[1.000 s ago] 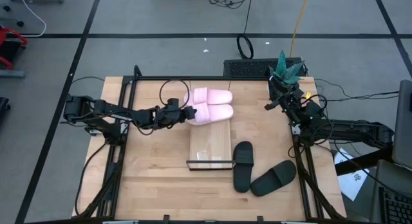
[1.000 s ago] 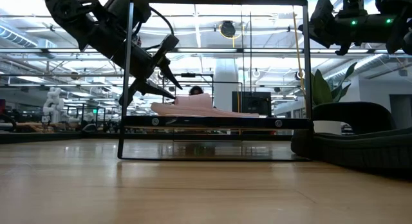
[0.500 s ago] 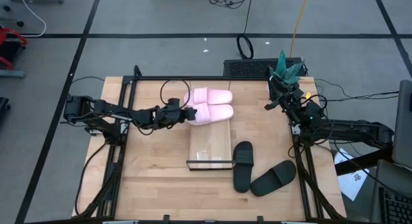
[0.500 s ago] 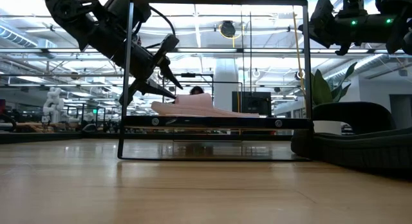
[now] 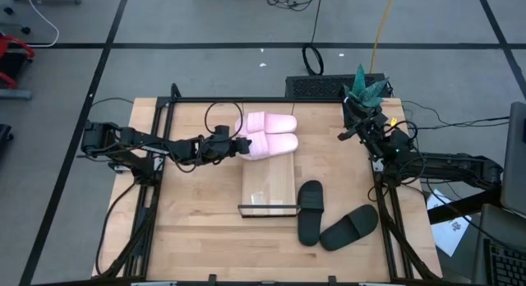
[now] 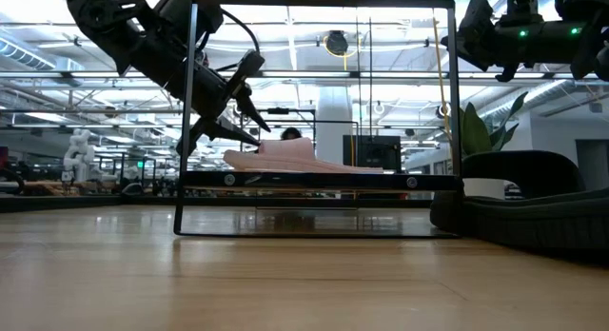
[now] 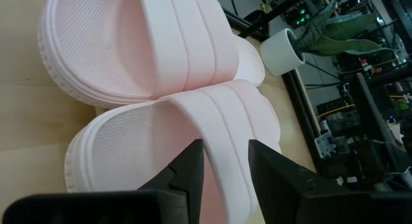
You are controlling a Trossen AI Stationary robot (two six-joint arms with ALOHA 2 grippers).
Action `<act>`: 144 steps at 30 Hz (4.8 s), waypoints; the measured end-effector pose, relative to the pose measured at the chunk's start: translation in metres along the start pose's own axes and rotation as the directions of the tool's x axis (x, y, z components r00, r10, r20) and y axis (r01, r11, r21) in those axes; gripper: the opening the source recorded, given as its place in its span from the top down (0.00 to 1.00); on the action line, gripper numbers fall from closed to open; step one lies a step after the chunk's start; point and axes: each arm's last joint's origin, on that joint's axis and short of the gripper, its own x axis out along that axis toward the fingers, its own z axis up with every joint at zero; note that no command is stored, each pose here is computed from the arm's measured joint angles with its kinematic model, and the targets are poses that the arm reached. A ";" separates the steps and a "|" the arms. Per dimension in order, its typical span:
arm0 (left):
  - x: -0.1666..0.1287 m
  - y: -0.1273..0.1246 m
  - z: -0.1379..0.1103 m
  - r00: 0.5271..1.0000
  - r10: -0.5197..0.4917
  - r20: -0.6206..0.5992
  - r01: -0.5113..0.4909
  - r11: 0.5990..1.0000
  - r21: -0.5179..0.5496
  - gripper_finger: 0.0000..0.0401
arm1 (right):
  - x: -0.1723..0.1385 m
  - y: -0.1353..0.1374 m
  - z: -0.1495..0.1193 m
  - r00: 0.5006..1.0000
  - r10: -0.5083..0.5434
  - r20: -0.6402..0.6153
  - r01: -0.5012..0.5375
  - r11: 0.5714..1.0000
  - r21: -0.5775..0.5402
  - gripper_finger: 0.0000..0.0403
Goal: Pick and place slides into the shelf
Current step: Put the pink slide on the shelf, then put the left black slide on the shelf
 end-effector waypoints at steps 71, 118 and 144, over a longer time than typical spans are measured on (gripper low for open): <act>-0.104 -0.015 0.010 0.996 -0.005 -0.093 0.018 0.990 0.143 0.36 | -0.050 0.012 -0.072 0.037 0.823 -0.566 -0.267 0.554 0.789 0.73; -0.115 -0.013 -0.010 0.977 0.013 -0.212 0.037 0.973 0.230 0.36 | -0.061 0.111 0.020 0.164 0.850 -0.500 -0.355 0.524 0.774 0.73; -0.125 -0.041 -0.014 0.942 -0.264 -0.206 0.301 0.936 0.180 0.36 | -0.055 0.121 0.025 0.259 0.436 -0.862 -0.394 0.862 0.318 0.73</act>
